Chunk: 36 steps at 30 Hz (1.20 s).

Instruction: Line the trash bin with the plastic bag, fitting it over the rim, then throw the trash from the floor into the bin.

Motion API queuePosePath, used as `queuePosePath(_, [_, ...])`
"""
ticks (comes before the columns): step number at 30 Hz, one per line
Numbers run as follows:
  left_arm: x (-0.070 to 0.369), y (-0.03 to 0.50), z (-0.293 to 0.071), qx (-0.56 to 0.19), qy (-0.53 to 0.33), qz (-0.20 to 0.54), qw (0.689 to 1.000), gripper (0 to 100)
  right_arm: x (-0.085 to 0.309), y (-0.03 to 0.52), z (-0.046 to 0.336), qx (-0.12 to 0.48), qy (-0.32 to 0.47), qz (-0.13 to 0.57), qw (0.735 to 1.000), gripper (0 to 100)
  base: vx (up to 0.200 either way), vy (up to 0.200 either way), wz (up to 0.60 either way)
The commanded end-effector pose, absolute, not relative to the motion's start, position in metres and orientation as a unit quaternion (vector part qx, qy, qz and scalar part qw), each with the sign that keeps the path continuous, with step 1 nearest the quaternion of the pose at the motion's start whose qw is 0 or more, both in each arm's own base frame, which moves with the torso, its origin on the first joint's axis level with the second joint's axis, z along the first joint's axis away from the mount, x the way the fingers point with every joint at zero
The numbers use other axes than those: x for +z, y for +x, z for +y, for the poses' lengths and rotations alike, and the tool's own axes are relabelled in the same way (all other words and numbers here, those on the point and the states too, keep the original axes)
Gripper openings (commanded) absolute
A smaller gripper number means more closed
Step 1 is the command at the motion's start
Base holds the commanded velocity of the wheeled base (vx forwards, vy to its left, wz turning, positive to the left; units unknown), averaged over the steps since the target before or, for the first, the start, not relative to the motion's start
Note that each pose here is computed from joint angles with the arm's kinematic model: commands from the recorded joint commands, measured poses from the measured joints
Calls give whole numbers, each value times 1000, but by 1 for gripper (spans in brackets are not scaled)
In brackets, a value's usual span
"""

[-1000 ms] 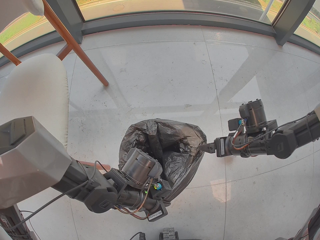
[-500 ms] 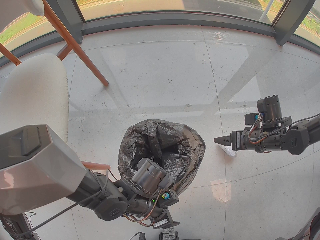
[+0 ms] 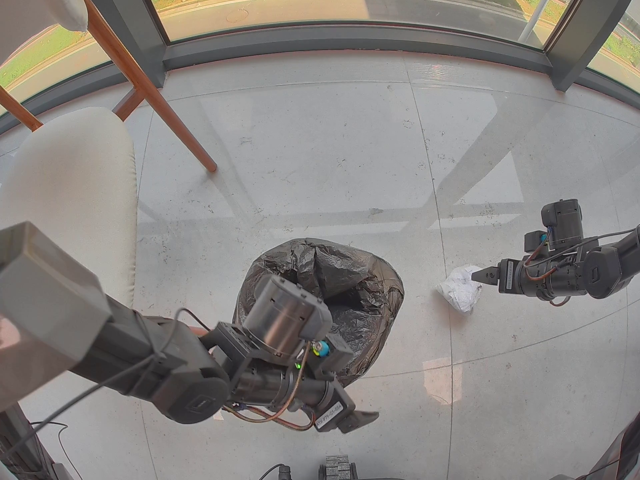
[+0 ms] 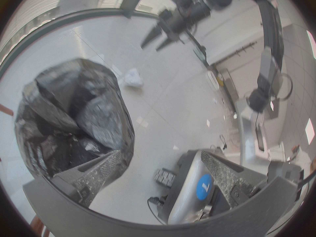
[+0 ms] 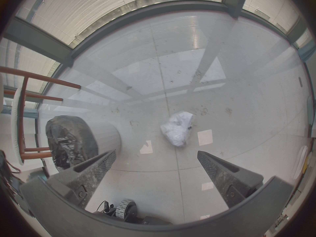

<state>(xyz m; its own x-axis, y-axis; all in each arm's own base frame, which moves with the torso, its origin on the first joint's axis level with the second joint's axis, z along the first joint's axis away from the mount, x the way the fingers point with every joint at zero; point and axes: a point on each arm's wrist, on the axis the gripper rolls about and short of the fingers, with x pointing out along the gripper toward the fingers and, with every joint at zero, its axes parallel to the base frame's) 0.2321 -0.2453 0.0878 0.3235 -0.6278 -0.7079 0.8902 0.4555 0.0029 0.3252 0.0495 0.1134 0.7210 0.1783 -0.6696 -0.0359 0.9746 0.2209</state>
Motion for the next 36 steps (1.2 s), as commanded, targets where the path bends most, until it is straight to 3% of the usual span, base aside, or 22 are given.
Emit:
queuePosePath(1, [159,227,-239,-478,139,240,834,100,85,334,25,24,111,405,907,100,0,0,0])
queuePosePath(7, [205,211,-223,-480,110,176,852,100,59,344,18,27,122,426,896,100,0,0,0])
queuePosePath(17, [251,211,-210,-459,71,45,884,100,-2,382,15,28,124,392,911,100,0,0,0])
queuePosePath(36, [256,219,-179,-405,68,45,911,100,-61,479,10,22,127,325,937,100,0,0,0])
